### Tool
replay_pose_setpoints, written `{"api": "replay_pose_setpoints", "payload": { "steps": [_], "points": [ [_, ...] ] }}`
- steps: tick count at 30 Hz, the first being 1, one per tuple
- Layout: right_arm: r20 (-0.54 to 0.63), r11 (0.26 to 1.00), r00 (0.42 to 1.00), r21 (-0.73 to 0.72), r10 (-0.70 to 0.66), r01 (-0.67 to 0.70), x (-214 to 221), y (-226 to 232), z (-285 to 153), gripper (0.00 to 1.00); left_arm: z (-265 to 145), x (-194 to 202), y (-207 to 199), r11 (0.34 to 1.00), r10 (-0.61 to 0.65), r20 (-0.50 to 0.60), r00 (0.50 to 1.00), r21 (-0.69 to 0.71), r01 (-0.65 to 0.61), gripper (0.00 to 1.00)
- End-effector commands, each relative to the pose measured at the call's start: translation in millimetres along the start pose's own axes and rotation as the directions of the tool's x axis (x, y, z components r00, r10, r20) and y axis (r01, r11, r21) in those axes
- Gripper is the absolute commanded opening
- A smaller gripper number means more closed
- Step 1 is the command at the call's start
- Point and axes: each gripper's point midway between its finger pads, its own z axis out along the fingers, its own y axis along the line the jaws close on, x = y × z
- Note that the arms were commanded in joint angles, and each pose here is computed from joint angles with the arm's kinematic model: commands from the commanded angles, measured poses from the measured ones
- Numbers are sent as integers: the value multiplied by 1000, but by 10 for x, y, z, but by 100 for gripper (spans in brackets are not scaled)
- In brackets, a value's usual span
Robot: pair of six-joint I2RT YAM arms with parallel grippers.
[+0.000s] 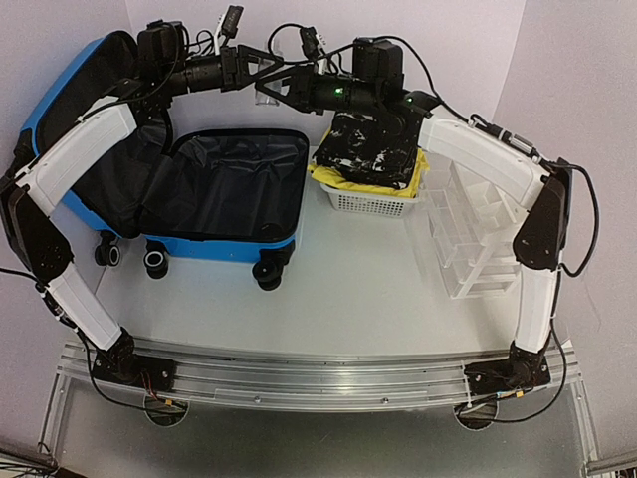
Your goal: Open, take out, and arrange the luggage
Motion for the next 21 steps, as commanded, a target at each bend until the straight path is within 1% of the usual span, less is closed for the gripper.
{"api": "replay_pose_setpoints", "payload": {
  "steps": [1,2,4,5,7,8,10,11,13,15,16,17,21],
  "points": [
    [21,977,1000,212,-15,10,-39,-194,-270,0,-174,-172,-142,991,120,40,992,-57,-118,89],
    [-8,955,1000,297,-22,23,19,-308,-379,0,-216,-181,-61,985,141,36,989,-106,-137,99],
    [-67,884,997,463,-37,64,102,-499,-669,0,-323,-190,103,960,196,7,981,-204,-190,100],
    [-104,835,994,544,-32,83,163,-594,-852,0,-377,-188,160,944,228,-16,974,-241,-225,100],
    [-184,717,983,688,17,117,325,-770,-1301,0,-466,-142,189,909,310,-76,948,-270,-319,100],
    [-192,667,980,736,43,115,335,-803,-1524,0,-509,-74,179,884,367,-118,923,-265,-386,100],
    [-232,547,961,830,154,113,503,-885,-2060,0,-579,57,257,855,397,-165,903,-291,-429,100],
    [-227,496,955,862,193,104,538,-928,-2274,0,-612,129,286,847,400,-181,898,-300,-438,100],
    [-220,372,922,924,319,91,720,-959,-2810,0,-661,228,331,836,405,-197,893,-317,-449,100],
    [-208,268,888,958,411,101,870,-970,-3230,0,-681,295,365,833,405,-196,893,-325,-449,100],
    [-204,231,871,967,446,108,934,-964,-3385,0,-688,305,365,832,407,-190,893,-326,-449,100],
    [-214,218,850,968,480,121,1022,-953,-3473,0,-687,322,371,834,406,-188,894,-324,-447,100],
    [-286,228,781,955,555,188,1312,-1032,-3549,0,-676,386,383,841,402,-184,897,-312,-441,100]
  ]
}}
